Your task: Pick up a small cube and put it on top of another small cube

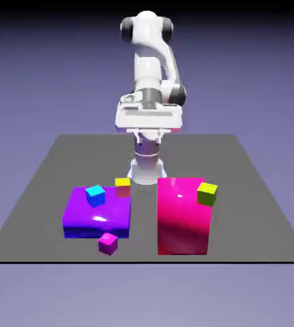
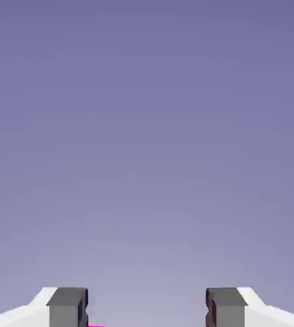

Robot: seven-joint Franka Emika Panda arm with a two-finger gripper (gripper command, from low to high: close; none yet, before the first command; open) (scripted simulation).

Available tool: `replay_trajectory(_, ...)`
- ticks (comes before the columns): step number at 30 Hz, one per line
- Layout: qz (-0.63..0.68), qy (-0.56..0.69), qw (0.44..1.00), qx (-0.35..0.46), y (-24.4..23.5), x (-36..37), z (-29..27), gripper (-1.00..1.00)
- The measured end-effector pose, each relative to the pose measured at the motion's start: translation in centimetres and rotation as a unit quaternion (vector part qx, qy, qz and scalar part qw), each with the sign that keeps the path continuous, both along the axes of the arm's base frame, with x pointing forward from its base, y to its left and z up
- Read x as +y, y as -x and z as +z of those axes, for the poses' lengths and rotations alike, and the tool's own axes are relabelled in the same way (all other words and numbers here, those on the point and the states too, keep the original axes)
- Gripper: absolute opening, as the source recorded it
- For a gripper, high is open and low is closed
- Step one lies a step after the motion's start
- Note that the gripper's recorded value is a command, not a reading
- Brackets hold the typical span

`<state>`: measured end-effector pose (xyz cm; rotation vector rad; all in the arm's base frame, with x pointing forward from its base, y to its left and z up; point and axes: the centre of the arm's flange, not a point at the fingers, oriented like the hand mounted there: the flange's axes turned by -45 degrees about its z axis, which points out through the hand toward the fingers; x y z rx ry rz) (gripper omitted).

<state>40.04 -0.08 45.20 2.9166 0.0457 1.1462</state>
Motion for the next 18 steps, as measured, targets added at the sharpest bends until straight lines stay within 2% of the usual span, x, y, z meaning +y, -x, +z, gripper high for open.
replay_trajectory(9,-0.075,-0.046,0.980,0.177,-7.3,-4.7,-6.3,0.00)
replay_trajectory(18,-0.149,-0.090,0.923,0.344,-12.1,-10.0,-15.0,0.00)
